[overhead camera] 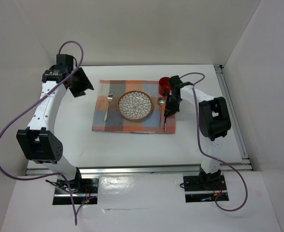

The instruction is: Set the dinner table for one person

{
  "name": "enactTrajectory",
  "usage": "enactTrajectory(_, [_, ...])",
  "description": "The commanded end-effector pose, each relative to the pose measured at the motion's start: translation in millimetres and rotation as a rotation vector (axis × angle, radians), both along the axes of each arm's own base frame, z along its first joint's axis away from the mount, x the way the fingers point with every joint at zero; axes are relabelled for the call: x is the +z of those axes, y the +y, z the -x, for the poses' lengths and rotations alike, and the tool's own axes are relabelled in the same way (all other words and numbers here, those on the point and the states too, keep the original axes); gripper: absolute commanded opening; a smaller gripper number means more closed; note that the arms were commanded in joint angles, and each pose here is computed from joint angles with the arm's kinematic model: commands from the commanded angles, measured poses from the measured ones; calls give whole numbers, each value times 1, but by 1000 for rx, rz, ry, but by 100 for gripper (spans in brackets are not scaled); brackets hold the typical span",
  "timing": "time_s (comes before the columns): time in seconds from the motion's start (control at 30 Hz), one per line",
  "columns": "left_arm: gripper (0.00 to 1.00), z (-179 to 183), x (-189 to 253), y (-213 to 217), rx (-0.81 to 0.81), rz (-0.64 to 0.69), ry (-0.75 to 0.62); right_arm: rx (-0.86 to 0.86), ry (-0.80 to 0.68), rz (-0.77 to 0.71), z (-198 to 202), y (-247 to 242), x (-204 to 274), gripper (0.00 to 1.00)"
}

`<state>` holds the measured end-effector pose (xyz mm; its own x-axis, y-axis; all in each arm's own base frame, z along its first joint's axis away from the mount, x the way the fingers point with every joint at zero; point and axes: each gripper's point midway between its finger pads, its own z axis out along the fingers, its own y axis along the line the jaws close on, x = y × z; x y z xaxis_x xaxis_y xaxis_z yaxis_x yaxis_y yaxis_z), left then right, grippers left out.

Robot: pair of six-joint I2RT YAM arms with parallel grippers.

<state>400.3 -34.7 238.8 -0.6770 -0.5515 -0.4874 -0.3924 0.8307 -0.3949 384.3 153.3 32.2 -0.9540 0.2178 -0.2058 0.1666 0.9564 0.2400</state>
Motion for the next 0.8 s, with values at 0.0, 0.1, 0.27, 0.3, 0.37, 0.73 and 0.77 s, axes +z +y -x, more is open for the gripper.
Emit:
enactTrajectory(0.0, [63,5,16,2,-7,-15,-57,10,-90,-21,-24,8,16,22])
enactTrajectory(0.1, [63,7,12,0,-13,-8,-54,2,-112,-30,-28,9,25,26])
enactTrajectory(0.27, [63,8,4,-4,-29,11,-39,-7,-174,-52,-31,11,60,59])
enactTrajectory(0.3, [63,8,4,-4,-29,11,-39,-7,-204,-61,-34,11,72,64])
enactTrajectory(0.37, [63,5,13,-4,-29,10,-62,-7,-213,-63,-31,10,80,70])
enactTrajectory(0.73, [65,9,32,-6,-69,-17,-105,-269,-455,87,-2,-94,167,88])
enactTrajectory(0.77, [65,14,35,-6,-69,-18,-115,-269,-531,67,2,-98,188,88])
